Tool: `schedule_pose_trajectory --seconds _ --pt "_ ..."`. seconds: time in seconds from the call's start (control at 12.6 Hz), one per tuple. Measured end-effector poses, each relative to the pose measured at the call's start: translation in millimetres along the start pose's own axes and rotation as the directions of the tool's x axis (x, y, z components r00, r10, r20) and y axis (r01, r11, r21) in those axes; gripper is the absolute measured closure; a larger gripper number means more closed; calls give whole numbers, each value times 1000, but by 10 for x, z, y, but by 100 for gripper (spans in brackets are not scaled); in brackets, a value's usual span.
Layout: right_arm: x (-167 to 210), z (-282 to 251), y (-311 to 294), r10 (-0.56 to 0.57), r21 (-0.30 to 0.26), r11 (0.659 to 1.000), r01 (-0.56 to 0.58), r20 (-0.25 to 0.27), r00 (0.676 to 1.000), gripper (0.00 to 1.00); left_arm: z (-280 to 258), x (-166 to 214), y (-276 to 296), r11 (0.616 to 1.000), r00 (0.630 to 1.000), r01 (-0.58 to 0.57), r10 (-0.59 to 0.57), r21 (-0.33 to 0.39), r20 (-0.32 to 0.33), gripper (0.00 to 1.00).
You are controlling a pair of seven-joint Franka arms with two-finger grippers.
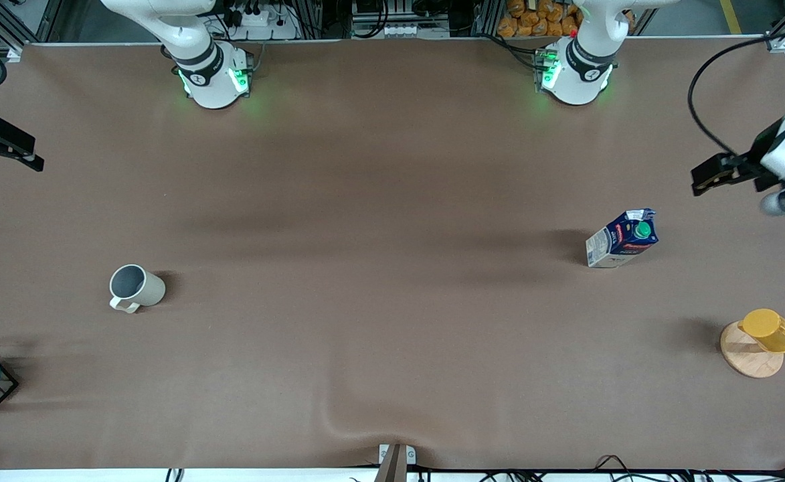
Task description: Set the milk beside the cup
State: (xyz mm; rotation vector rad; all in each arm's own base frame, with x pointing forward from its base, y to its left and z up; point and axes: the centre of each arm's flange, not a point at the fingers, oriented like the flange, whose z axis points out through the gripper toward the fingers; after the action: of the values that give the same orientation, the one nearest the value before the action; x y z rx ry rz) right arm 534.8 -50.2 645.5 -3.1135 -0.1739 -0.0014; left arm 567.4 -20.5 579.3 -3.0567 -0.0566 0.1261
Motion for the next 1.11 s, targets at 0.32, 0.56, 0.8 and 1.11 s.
schedule_pose_trajectory --seconds 0.32,0.56,0.8,1.11 --pt "47 119 59 9 -1 1000 -9 19 1000 0 662 136 -103 1000 1000 17 -17 -3 26 0" --pt "264 515 139 15 -11 1000 -14 80 997 0 1053 131 -70 1000 999 11 -11 -4 35 0" --pt "509 1118 405 52 -9 999 -51 151 987 0 1295 86 -86 1000 998 17 -16 -11 63 0" --pt "811 1997 629 72 -11 997 -71 205 976 0 1544 39 -170 997 995 55 -50 -57 86 0"
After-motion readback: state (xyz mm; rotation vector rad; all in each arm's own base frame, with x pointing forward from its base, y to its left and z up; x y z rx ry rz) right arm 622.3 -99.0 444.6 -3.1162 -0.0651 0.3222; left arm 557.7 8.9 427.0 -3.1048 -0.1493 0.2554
